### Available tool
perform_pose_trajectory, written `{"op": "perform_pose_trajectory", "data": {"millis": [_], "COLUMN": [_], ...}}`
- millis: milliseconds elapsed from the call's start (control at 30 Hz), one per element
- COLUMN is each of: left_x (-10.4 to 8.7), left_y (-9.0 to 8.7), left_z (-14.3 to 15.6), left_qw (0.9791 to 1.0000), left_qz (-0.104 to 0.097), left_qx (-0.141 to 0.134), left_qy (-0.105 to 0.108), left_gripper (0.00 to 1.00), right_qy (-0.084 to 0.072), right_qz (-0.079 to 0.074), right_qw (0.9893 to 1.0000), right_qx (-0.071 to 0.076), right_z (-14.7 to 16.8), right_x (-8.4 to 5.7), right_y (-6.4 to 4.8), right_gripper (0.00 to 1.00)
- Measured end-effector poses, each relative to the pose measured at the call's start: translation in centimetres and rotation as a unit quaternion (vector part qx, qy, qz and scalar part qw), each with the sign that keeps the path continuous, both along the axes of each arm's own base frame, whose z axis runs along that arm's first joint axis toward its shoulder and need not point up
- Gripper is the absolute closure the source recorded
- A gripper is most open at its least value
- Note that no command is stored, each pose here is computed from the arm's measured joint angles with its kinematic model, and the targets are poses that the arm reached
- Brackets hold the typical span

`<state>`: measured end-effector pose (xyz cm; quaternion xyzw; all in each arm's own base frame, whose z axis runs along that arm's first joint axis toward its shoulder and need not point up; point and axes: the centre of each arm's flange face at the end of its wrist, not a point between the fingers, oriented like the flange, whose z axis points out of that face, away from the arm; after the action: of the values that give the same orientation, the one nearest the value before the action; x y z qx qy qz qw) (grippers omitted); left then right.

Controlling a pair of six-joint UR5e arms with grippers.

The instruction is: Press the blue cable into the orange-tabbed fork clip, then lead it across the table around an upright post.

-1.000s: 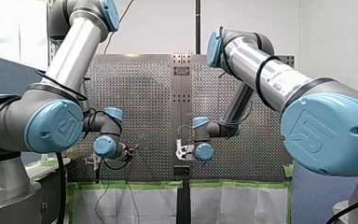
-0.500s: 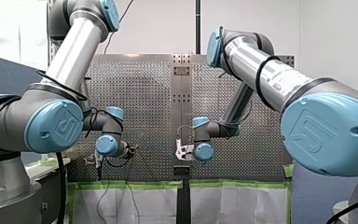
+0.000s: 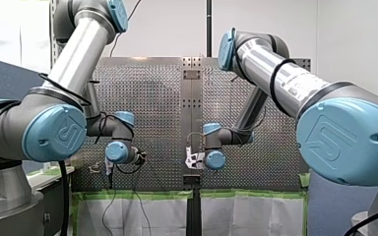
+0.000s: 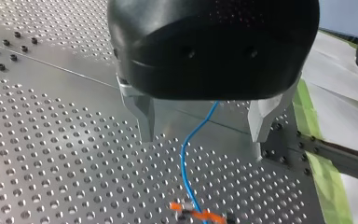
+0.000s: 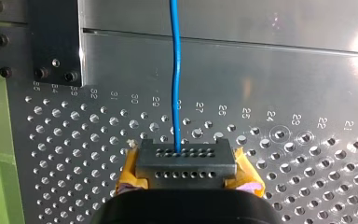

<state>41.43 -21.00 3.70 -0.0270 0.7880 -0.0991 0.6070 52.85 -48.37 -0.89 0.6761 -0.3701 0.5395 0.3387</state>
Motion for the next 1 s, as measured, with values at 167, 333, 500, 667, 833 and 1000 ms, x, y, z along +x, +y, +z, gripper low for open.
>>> {"op": "perform_pose_trajectory", "data": {"millis": [167,333,500,667,833,1000], "left_x": [0.5,1.2,1.5,1.8,2.8,4.0], "left_y": [-0.8,-1.6,-2.3,-2.8,-3.4,-3.9], "left_z": [0.4,0.9,1.2,0.5,-0.6,-1.9], "left_qw": [0.9999,0.9995,0.9992,0.9993,0.9993,0.9996], "left_qz": [-0.007,-0.013,-0.017,-0.017,-0.018,-0.014], "left_qx": [-0.011,-0.023,-0.029,-0.029,-0.028,-0.022], "left_qy": [-0.008,-0.016,-0.022,-0.018,-0.016,-0.007], "left_gripper": [0.0,0.0,0.0,0.0,0.0,0.0], "right_qy": [0.0,0.0,0.0,0.001,0.001,0.002], "right_qz": [0.0,0.001,0.002,0.002,0.003,0.005], "right_qw": [1.0,1.0,1.0,1.0,1.0,1.0], "right_qx": [0.0,0.0,0.0,0.001,0.002,0.002], "right_z": [0.0,0.0,0.0,0.0,0.0,0.0], "right_x": [0.0,0.1,0.2,0.2,0.3,0.4], "right_y": [0.0,0.1,0.2,0.2,0.4,0.5], "right_gripper": [1.0,1.0,1.0,1.0,1.0,1.0]}}
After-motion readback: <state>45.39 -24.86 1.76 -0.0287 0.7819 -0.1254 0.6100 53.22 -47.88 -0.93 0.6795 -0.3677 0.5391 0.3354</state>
